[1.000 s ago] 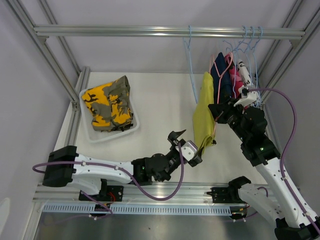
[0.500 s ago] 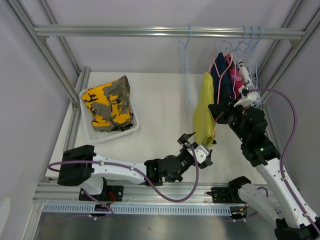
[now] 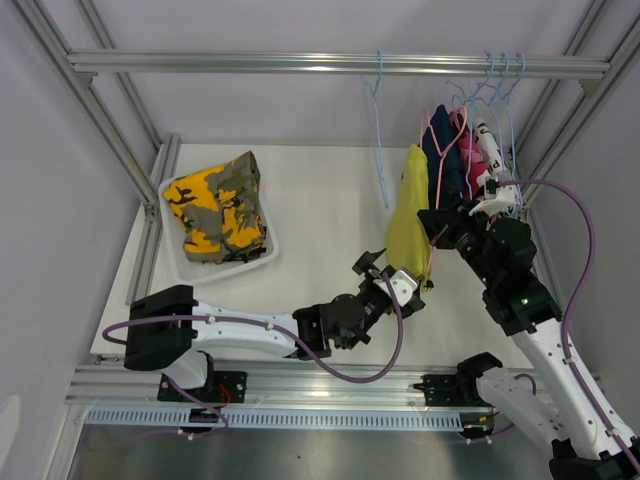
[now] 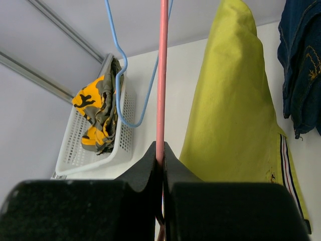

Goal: Remove the trousers from the hanger

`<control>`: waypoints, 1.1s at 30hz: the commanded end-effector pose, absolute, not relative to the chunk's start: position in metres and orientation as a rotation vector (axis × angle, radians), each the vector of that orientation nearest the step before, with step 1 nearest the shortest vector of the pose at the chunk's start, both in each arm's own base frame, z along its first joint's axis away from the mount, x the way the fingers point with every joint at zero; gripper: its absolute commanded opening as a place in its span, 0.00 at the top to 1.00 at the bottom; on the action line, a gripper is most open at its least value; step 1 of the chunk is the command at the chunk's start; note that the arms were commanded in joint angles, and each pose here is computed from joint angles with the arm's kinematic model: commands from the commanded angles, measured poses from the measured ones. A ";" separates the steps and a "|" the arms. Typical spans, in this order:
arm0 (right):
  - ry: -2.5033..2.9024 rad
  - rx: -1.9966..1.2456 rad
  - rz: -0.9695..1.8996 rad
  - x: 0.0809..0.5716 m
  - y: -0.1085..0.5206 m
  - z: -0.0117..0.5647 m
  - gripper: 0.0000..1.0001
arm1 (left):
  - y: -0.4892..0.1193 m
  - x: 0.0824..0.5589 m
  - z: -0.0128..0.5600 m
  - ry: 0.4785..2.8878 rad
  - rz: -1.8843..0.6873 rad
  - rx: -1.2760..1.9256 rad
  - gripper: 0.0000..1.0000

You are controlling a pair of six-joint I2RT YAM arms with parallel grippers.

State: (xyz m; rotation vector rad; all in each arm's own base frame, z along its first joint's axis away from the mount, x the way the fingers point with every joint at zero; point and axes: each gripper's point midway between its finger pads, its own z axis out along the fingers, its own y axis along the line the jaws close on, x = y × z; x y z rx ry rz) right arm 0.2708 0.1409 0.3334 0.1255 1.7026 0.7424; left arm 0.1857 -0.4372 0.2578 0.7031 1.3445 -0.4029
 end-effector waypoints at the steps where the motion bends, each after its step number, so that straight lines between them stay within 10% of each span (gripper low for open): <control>1: 1.542 0.091 0.783 0.266 0.141 0.376 1.00 | -0.440 0.194 0.274 1.338 -0.464 0.632 0.01; 17: 1.543 0.074 0.818 0.261 0.146 0.378 1.00 | -0.447 0.218 0.268 1.368 -0.441 0.557 0.01; 22: 1.545 0.073 0.826 0.261 0.147 0.378 1.00 | -0.445 0.224 0.270 1.363 -0.416 0.498 0.24; 33: 1.537 0.065 0.868 0.253 0.150 0.386 1.00 | -0.444 0.235 0.265 1.362 -0.383 0.456 0.38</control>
